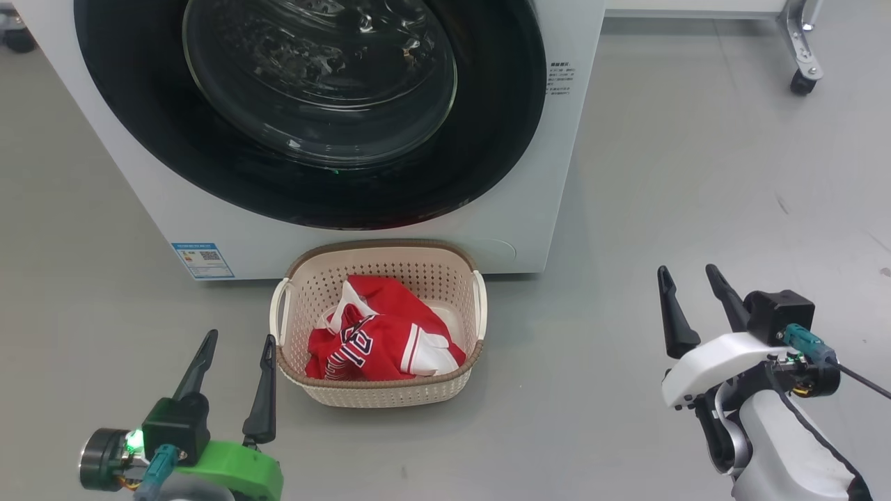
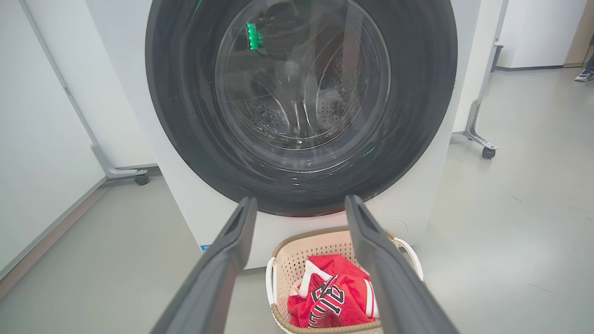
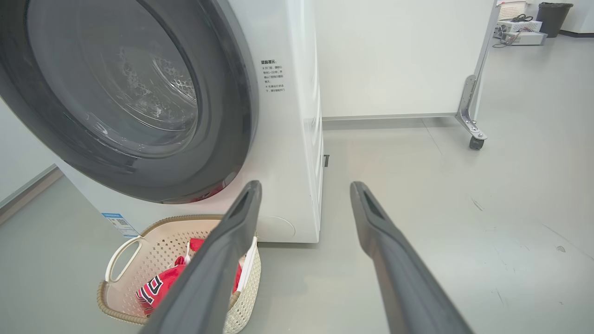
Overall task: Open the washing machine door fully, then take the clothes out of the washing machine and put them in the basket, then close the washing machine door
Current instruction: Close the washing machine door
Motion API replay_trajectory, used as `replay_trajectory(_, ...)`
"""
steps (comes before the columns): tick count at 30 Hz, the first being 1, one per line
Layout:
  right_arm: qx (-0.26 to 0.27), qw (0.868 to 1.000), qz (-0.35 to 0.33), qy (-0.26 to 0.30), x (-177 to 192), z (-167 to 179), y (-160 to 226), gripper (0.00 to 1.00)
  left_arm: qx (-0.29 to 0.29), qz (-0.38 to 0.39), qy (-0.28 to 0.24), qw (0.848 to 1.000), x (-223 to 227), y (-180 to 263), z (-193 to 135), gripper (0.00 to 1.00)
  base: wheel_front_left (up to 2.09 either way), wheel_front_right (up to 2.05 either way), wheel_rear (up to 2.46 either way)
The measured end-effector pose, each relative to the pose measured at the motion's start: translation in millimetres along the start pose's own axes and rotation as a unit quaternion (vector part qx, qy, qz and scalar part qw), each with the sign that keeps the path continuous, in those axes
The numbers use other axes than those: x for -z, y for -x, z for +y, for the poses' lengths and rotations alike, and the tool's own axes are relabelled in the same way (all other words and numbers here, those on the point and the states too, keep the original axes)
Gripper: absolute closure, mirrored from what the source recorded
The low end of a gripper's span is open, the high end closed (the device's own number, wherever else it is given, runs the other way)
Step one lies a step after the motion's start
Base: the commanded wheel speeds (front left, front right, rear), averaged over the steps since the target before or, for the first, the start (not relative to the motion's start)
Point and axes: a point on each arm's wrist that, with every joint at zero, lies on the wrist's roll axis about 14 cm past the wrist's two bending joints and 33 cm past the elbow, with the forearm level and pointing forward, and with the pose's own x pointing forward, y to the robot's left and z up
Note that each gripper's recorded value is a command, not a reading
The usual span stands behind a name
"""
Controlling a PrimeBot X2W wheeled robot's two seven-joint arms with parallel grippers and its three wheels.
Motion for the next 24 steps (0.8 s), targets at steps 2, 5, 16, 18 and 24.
replay_trajectory(2,0.005,1.000,-0.003,0.000,-0.1,-0.5,6.2,0.00,0.002,0.000,0.000,1.000,0.3,1.7,-1.7,0.00,0.00,0.00,0.00)
replay_trajectory(5,0.009,1.000,-0.007,-0.001,0.0,-0.5,15.1,0.00,0.006,0.002,0.001,1.000,1.5,4.7,-4.3,0.00,0.00,0.00,0.00)
replay_trajectory(16,0.026,1.000,-0.015,-0.003,1.8,-3.7,41.1,0.00,0.020,-0.002,0.002,1.000,-1.7,8.1,-14.0,0.00,0.00,0.00,0.00)
replay_trajectory(18,0.029,0.999,-0.016,-0.001,2.5,-4.1,44.1,0.00,0.022,-0.003,0.002,1.000,-2.6,8.1,-14.8,0.00,0.00,0.00,0.00)
replay_trajectory(24,0.034,0.999,-0.022,-0.003,1.0,-4.2,51.6,0.00,0.025,-0.002,0.003,1.000,-2.5,8.9,-17.1,0.00,0.00,0.00,0.00)
